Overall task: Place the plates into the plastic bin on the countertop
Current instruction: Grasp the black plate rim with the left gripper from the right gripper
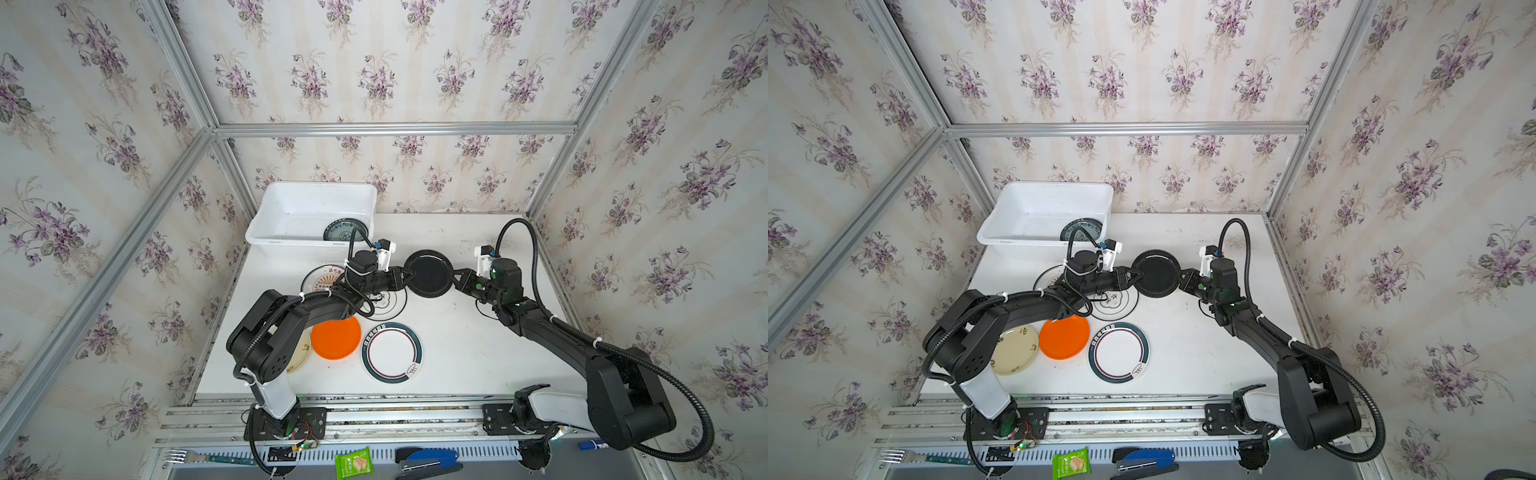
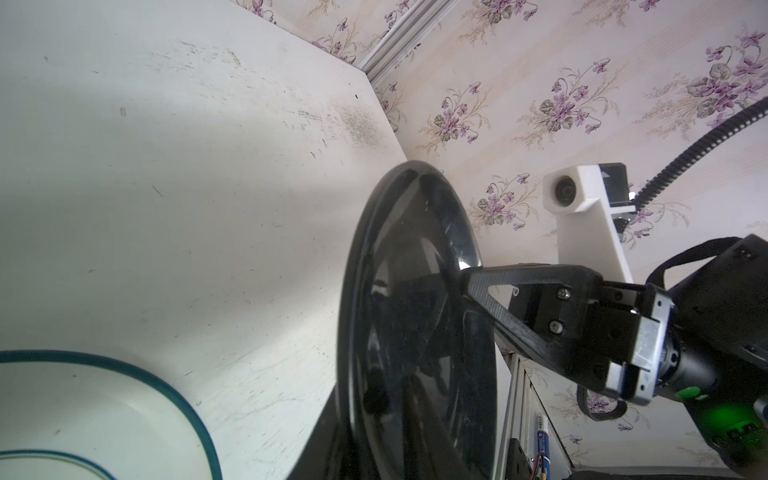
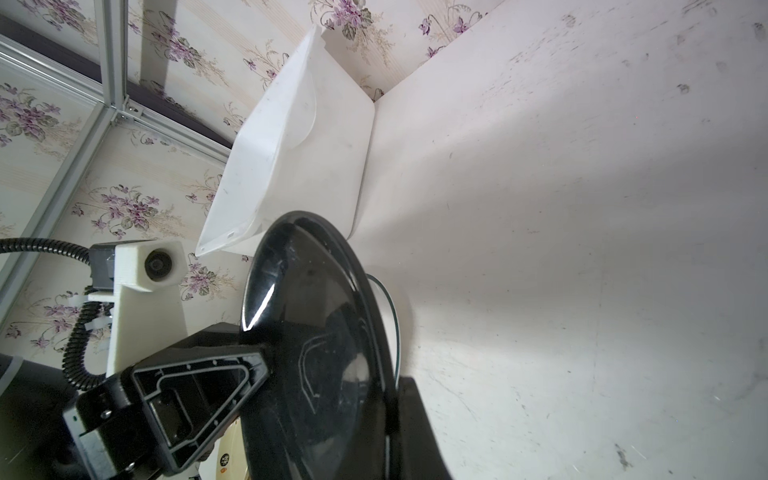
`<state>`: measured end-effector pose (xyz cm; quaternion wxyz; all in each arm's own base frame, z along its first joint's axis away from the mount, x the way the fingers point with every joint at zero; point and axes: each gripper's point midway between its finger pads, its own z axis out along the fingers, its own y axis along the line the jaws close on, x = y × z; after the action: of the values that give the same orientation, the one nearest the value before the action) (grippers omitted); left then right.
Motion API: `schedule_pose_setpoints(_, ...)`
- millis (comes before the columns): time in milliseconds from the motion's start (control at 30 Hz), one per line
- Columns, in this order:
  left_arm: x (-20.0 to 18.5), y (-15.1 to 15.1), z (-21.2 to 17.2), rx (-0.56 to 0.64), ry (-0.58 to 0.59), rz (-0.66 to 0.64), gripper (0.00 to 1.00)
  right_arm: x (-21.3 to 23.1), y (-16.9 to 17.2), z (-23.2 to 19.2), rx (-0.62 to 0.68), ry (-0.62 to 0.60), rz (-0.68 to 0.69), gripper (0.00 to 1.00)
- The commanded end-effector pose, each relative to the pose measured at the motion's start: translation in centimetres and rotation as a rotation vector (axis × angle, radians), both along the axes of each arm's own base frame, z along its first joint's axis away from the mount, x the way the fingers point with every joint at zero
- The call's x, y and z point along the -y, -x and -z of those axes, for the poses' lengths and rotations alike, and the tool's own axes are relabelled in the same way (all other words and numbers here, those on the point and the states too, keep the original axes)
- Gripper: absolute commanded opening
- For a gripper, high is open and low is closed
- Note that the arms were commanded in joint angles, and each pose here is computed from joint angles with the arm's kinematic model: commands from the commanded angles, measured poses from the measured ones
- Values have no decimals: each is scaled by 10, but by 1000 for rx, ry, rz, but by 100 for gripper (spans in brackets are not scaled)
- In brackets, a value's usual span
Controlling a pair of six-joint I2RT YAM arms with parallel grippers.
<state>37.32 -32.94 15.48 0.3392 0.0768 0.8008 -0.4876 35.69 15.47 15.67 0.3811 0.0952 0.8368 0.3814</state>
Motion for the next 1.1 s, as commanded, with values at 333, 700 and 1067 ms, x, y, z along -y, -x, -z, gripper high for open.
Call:
schedule_pose_setpoints(333, 7, 2, -7, 22, 25, 41, 1, -13, -6, -17, 52, -67, -46, 29)
schedule_pose_setpoints(700, 0, 0, -6, 33, -12, 8, 0, -8, -3, -21, 69, -39, -36, 68)
schedule_pose_setpoints(1067, -7, -2, -15, 71, -49, -20, 0, -3, 8, -24, 78, -25, -23, 77)
